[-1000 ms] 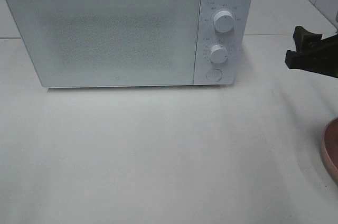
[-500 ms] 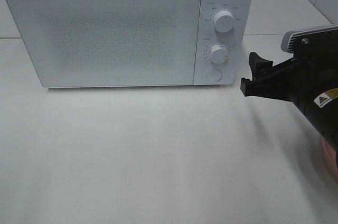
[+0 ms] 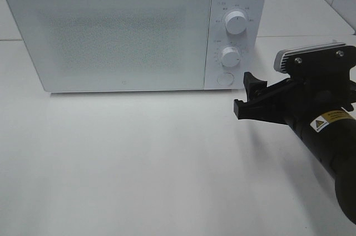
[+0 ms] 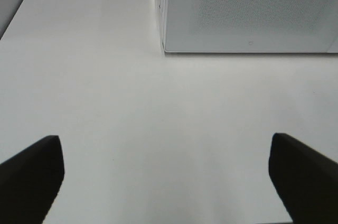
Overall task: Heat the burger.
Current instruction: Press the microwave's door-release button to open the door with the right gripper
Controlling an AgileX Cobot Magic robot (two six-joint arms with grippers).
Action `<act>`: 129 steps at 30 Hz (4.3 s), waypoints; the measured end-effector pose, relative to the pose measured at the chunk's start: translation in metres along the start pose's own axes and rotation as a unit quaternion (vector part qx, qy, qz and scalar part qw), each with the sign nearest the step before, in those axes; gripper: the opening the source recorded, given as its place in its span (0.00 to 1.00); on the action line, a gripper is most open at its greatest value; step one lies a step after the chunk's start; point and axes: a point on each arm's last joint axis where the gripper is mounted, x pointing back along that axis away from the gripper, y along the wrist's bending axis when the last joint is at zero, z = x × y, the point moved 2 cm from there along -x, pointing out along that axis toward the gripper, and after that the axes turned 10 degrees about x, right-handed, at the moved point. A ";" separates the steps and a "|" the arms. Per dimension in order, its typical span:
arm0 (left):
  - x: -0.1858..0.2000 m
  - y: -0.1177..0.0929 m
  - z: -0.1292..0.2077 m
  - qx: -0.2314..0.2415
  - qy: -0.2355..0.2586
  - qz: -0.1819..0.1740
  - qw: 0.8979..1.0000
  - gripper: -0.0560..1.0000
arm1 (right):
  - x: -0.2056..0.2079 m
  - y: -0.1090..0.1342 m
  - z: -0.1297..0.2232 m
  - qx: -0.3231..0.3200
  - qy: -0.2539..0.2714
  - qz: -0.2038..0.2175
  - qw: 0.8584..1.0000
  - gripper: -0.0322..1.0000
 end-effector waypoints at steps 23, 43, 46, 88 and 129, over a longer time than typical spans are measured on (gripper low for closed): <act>0.000 0.000 0.000 0.000 0.000 0.000 1.000 0.97 | 0.001 0.003 0.004 -0.331 0.022 0.001 0.943 0.45; 0.000 0.000 0.000 0.000 0.000 0.000 1.000 0.97 | 0.002 0.006 0.012 -0.692 0.054 0.022 0.719 0.03; 0.000 0.000 0.000 0.000 0.000 0.000 1.000 0.97 | 0.002 0.007 0.013 -0.702 0.061 0.026 0.709 0.03; 0.000 0.000 0.000 0.000 0.000 0.000 1.000 0.97 | -0.076 0.029 0.046 -0.697 0.093 0.061 0.708 0.03; 0.000 0.000 0.000 0.000 0.000 0.000 1.000 0.97 | -0.143 0.031 0.061 -0.712 0.107 0.066 0.691 0.03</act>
